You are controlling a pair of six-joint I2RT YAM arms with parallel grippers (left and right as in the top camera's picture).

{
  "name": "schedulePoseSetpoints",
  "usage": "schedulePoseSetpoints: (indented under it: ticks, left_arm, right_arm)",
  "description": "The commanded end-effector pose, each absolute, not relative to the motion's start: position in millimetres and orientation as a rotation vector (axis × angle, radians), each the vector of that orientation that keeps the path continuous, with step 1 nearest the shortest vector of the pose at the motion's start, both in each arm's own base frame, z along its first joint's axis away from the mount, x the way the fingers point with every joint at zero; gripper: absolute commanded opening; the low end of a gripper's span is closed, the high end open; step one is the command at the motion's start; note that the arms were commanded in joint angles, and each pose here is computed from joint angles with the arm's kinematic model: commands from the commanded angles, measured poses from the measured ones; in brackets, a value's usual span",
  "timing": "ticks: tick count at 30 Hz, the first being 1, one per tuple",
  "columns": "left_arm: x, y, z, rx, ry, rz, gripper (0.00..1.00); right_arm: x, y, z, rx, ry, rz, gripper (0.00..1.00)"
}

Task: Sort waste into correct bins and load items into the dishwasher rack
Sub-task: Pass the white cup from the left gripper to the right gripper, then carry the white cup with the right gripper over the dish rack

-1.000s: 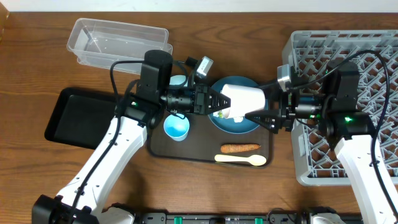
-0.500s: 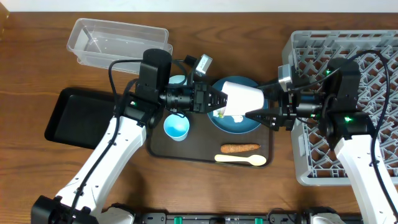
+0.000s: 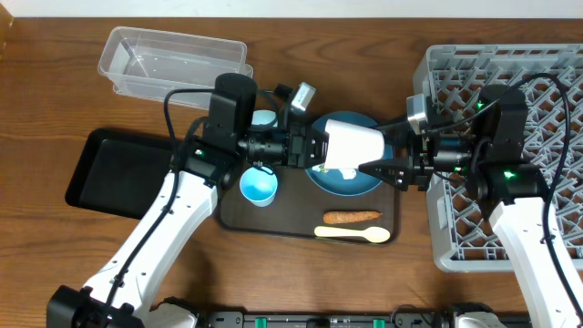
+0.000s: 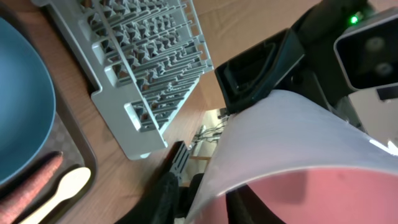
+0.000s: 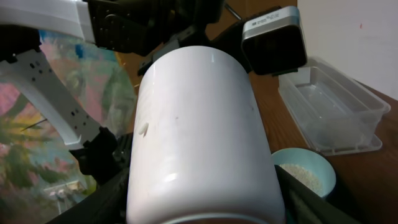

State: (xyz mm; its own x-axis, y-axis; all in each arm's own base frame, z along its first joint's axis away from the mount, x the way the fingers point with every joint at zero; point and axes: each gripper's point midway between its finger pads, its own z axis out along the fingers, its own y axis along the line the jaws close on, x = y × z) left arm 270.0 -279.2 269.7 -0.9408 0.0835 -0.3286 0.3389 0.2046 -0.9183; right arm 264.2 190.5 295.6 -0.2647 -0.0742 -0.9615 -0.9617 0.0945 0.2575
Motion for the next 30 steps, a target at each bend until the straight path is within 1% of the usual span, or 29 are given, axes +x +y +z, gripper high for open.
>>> schedulePoseSetpoints:
  ticks: [1,5,7,10,13,19,21,23,26,30]
  left_arm:
    - [273,-280,274,0.412,2.253,-1.793,0.33]
    - [275,-280,273,0.403,2.255,-1.783,0.39]
    - [275,-280,273,0.402,2.255,-1.78,0.42]
    - [279,-277,271,0.388,2.255,-1.751,0.53]
    - [285,-267,260,0.365,2.285,-1.62,0.57]
    - [299,-210,223,0.2,2.432,-1.12,0.61]
    - [302,-187,221,0.117,2.451,-1.002,0.64]
    - [304,-165,222,0.04,2.454,-0.908,0.67]
    - [302,-136,224,-0.048,2.454,-0.8,0.68]
    - [293,-105,220,-0.14,2.486,-0.682,0.69]
  right_arm:
    - [263,193,303,-1.095,1.476,1.3,0.46]
    - [263,193,303,-1.085,1.487,1.309,0.46]
    - [263,193,303,-1.085,1.488,1.31,0.44]
    - [266,192,301,-1.056,1.524,1.314,0.4]
    - [275,191,295,-0.991,1.607,1.293,0.38]
    - [297,184,282,-0.864,1.749,1.19,0.39]
    - [310,178,274,-0.781,1.825,1.126,0.39]
    - [323,170,265,-0.685,1.904,1.054,0.37]
    - [335,158,255,-0.608,1.977,0.933,0.36]
    - [347,114,238,-0.399,2.181,0.662,0.34]
